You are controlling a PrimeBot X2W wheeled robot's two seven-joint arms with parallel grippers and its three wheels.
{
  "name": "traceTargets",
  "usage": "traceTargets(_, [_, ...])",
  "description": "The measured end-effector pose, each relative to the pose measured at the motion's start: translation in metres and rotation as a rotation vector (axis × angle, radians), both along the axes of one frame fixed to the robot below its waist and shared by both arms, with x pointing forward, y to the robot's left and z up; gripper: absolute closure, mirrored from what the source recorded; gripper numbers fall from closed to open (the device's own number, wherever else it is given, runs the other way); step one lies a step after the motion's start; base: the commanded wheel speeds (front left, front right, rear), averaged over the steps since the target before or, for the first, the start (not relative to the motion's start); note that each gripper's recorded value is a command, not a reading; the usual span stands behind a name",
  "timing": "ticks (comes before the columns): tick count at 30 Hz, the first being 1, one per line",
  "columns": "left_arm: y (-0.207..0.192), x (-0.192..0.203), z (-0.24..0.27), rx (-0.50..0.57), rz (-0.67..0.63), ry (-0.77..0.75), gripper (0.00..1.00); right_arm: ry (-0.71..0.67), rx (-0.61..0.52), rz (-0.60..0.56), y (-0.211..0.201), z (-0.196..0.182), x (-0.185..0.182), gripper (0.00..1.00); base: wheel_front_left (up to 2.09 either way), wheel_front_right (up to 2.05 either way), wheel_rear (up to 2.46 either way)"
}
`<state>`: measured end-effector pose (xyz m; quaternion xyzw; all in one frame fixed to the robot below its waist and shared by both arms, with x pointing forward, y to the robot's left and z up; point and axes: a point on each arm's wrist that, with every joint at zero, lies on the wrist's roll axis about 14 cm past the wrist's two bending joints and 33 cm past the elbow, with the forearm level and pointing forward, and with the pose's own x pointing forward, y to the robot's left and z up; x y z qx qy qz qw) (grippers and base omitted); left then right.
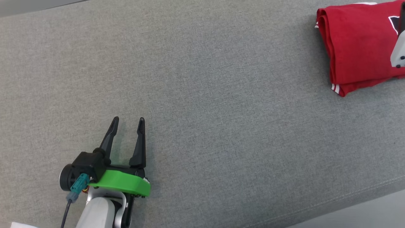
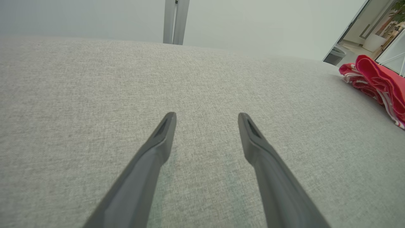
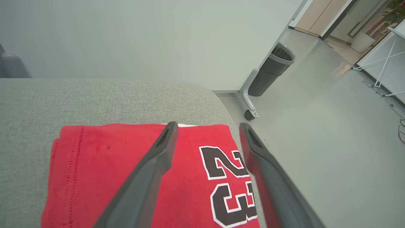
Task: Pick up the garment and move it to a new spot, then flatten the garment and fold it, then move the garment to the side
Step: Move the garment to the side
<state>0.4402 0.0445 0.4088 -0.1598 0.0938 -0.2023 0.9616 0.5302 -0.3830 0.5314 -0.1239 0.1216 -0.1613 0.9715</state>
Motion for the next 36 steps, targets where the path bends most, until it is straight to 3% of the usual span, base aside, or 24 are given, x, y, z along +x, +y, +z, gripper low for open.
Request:
traceTargets(8, [0.022,0.006,0.031,-0.006,0.072,-0.076,0.0,-0.165,0.021,0.132,0.046,0.034,0.011,0.0,0.0,0.0,0.0])
traceTargets(16, [0.057,-0.001,0.063,-0.011,0.192,-0.139,0.0,-0.284,0.1,0.239,0.1,0.035,-0.006,0.0,0.0,0.0,0.0])
traceTargets(25, [0.086,-0.041,0.063,0.0,0.284,-0.108,0.0,-0.296,0.257,0.303,0.165,-0.004,-0.053,0.0,0.0,0.0,0.0])
traceTargets(30, [0.101,-0.064,0.062,-0.008,0.334,-0.096,0.0,-0.322,0.29,0.318,0.177,-0.009,-0.085,0.0,0.0,0.0,0.0])
traceTargets(36, [0.112,-0.088,0.057,-0.028,0.376,-0.074,0.0,-0.333,0.425,0.35,0.2,-0.024,-0.126,0.0,0.0,0.0,0.0])
